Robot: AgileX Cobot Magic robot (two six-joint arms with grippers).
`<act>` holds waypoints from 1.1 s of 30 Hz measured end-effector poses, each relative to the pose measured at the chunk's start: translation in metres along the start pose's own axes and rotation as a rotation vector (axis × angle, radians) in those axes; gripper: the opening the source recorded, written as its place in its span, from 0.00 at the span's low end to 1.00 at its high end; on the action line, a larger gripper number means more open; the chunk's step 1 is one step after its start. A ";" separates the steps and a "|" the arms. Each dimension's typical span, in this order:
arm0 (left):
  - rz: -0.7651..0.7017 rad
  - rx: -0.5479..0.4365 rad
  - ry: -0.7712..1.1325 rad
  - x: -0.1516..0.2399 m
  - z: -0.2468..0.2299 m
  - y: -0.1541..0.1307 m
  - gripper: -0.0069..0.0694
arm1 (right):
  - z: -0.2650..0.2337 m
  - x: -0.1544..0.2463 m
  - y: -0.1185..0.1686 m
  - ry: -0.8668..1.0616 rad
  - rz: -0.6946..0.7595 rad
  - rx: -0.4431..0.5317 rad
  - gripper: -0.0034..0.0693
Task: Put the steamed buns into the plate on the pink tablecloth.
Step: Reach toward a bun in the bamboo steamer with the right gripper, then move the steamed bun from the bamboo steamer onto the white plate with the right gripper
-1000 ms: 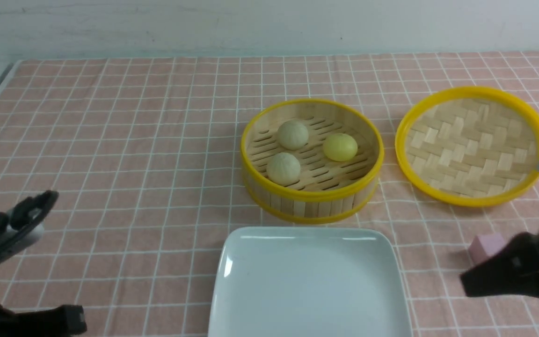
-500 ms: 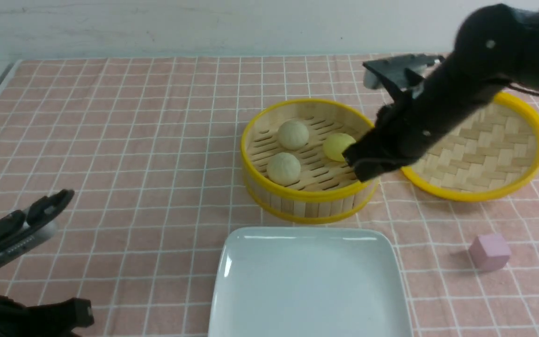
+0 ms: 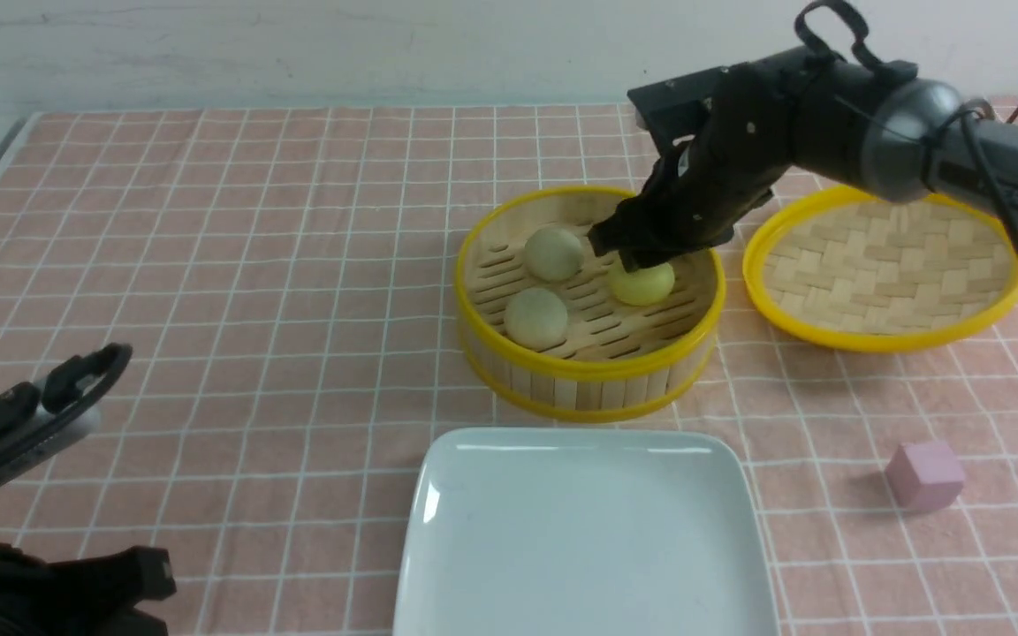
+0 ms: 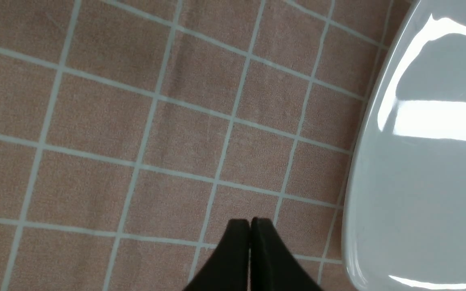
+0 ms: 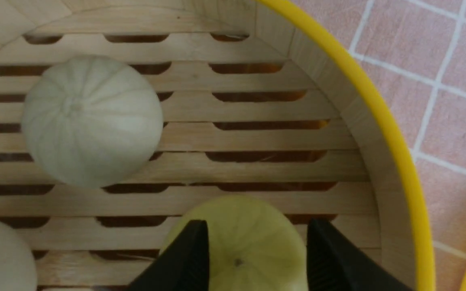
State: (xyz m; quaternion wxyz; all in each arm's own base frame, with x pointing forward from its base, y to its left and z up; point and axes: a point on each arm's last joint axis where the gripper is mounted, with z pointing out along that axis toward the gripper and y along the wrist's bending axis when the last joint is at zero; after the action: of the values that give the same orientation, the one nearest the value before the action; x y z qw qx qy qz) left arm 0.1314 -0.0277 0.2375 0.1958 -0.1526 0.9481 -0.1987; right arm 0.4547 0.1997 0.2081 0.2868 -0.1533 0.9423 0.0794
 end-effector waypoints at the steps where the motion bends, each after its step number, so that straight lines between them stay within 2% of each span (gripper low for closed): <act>1: 0.000 0.000 0.000 0.000 0.000 0.000 0.13 | 0.005 0.002 0.000 0.004 0.000 0.001 0.47; 2: 0.000 0.000 0.000 0.000 0.000 0.000 0.13 | 0.006 0.002 0.000 0.005 0.000 0.001 0.46; 8: 0.000 0.000 0.000 0.000 0.000 0.000 0.13 | -0.010 0.000 0.002 0.026 0.015 -0.014 0.07; 12: 0.000 0.000 0.000 0.000 0.000 0.000 0.13 | -0.047 -0.003 0.003 0.073 0.006 -0.017 0.06; 13: 0.000 0.000 0.000 0.000 0.000 0.000 0.13 | -0.082 -0.007 0.006 0.077 0.001 -0.035 0.06; 14: 0.000 0.000 0.000 0.000 0.000 0.000 0.13 | -0.086 -0.006 0.006 0.088 -0.001 -0.038 0.06; 16: 0.000 0.000 0.001 0.000 0.000 0.000 0.13 | -0.136 -0.004 0.013 0.082 -0.013 -0.096 0.06; 19: 0.003 -0.004 0.009 0.001 0.000 0.000 0.14 | -0.167 0.025 0.033 0.117 -0.031 -0.181 0.06; 21: 0.005 -0.008 0.011 0.001 0.000 0.001 0.14 | -0.167 0.039 0.041 0.144 -0.041 -0.208 0.06; 25: 0.010 -0.013 0.012 0.001 0.000 0.001 0.15 | -0.137 0.107 0.074 0.202 -0.085 -0.249 0.07; 29: 0.010 -0.014 0.011 0.001 0.000 0.001 0.16 | -0.109 0.144 0.083 0.178 -0.091 -0.239 0.09; 33: 0.010 -0.014 0.011 0.001 0.000 0.001 0.16 | -0.089 0.162 0.081 0.155 -0.070 -0.222 0.16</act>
State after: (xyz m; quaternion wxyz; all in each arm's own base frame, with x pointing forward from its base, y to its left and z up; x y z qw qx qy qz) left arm 0.1303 -0.0270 0.2367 0.1904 -0.1478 0.9513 -0.1920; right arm 0.2538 0.2156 0.1945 0.1968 -0.2225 0.9411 0.1612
